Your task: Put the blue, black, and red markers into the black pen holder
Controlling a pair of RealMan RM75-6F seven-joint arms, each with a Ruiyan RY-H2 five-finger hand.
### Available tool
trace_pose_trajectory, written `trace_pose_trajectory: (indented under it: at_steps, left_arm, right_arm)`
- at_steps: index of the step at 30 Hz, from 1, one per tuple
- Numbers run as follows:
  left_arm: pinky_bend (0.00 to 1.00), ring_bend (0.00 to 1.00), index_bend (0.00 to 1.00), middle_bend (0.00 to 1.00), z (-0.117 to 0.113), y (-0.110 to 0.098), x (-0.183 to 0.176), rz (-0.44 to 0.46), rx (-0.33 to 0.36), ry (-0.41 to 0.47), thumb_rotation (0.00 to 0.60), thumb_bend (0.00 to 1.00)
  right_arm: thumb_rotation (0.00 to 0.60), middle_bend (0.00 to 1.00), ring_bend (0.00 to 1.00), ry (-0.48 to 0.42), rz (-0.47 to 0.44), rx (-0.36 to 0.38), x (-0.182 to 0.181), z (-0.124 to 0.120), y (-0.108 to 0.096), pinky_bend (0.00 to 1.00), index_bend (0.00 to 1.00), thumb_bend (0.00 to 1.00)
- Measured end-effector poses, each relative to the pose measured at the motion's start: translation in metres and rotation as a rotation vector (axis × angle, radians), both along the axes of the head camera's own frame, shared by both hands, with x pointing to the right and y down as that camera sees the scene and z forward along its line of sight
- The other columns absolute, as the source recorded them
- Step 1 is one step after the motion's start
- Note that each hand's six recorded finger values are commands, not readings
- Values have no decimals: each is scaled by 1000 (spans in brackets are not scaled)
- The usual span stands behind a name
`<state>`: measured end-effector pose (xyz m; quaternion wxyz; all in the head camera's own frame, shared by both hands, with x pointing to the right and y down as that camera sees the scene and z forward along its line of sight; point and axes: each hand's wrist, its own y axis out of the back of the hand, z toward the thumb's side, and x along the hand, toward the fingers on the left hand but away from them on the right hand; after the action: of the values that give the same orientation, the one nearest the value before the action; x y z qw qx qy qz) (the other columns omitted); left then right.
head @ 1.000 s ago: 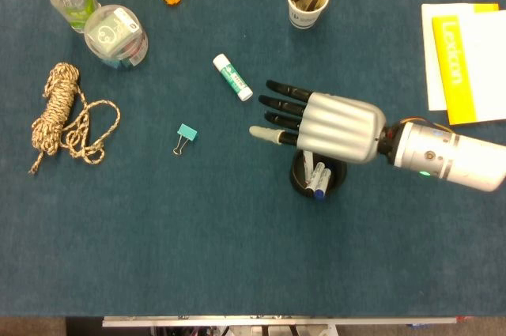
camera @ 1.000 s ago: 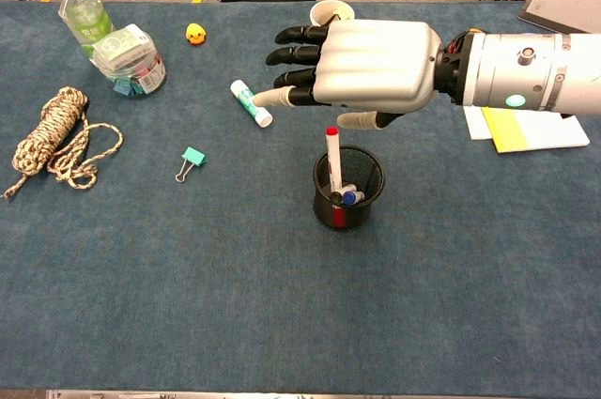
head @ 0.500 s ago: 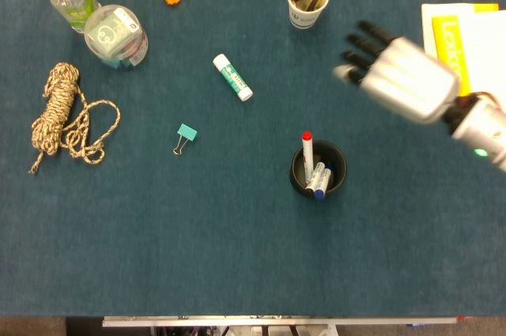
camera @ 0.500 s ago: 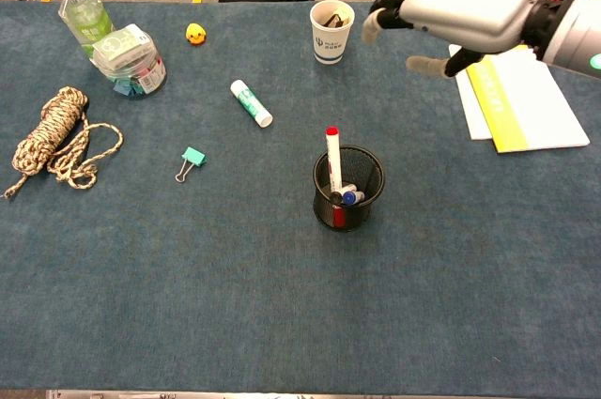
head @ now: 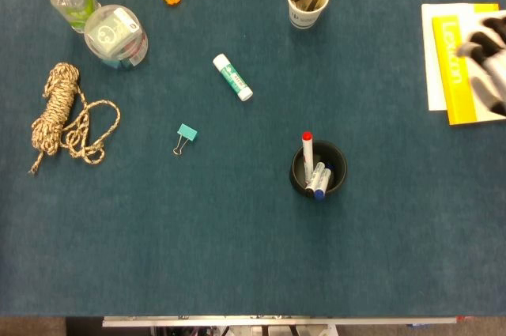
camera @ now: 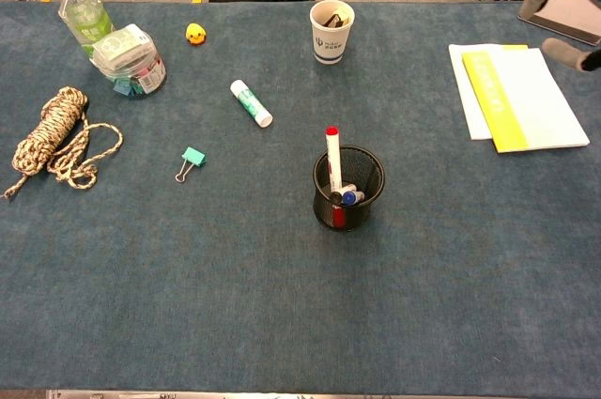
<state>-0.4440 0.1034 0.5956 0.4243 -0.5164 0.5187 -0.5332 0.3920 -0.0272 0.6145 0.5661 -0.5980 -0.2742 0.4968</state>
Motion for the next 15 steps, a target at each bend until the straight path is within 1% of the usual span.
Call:
trace_pose_trajectory:
  at_steps: [3,6,10,15]
  left_arm:
    - [128,281,265,308,0,-1,7,23,-3,1,600,470]
    - [128,281,265,308,2,-1,13,43,-12,6,600,470]
    - [128,281,265,308,5,-1,18,53,-32,10,600,470]
    - [128,281,265,308,6,1,25,74,-36,15,600,470]
  right_arm:
    - [600,387,209,-14,74,0,23,-3,11,224,386,360]
    - [600,387,209,-18,128,2,42,-6,23,223,395,360]
    - [600,387,209,-13,171,19,59,-13,36,224,399,360]
    - [600,387,209,-7,220,52,76,-21,51,228,406,360]
